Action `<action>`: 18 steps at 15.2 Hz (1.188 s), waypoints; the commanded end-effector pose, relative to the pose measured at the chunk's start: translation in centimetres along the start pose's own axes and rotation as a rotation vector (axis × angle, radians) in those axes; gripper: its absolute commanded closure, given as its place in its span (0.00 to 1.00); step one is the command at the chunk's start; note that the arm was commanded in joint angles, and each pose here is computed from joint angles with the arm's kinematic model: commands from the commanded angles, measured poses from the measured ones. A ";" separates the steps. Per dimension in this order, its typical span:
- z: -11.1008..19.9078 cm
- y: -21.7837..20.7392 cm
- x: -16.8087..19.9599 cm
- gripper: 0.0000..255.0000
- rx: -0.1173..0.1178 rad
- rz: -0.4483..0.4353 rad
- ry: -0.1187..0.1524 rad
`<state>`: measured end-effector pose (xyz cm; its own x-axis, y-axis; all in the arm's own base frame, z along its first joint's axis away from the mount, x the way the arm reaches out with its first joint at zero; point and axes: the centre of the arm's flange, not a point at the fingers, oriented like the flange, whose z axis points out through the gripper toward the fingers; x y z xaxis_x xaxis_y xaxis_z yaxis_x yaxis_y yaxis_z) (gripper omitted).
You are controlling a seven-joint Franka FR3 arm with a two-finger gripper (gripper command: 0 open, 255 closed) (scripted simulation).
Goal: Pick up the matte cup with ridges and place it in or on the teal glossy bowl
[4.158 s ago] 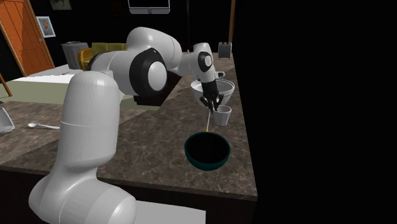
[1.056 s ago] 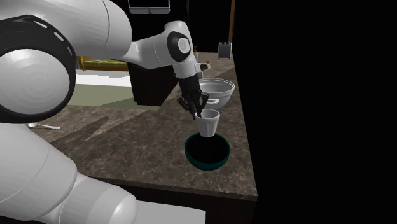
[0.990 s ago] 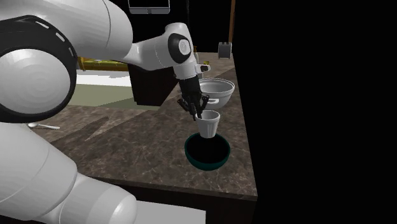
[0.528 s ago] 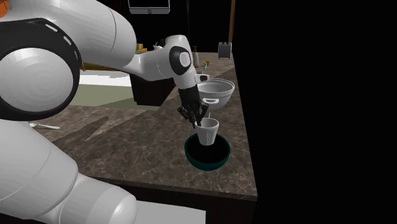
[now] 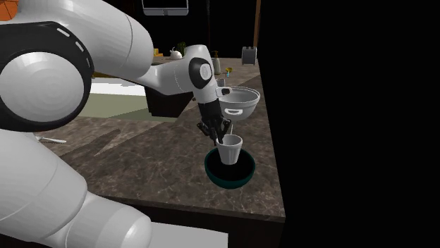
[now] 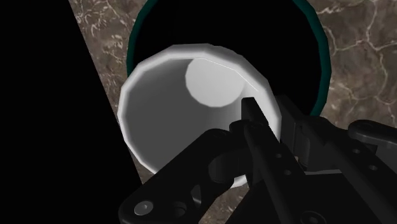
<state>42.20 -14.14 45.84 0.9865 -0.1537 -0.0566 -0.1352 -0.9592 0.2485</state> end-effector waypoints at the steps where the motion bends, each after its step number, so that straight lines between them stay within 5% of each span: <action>1: 0.0 0.0 0.0 1.00 0.000 0.000 0.000; 2: 0.0 0.0 0.0 1.00 0.000 0.000 0.000; 3: 0.0 0.0 0.0 0.00 0.000 0.000 0.000; 8: 0.0 0.0 0.0 0.00 0.000 0.000 0.000; 12: -5.0 0.0 0.0 0.00 0.000 0.000 0.000; 18: -5.0 0.0 0.0 0.00 0.000 0.000 0.000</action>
<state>42.66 -12.96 50.66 0.9865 -0.1536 -0.0562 -0.1352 -0.9591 0.2485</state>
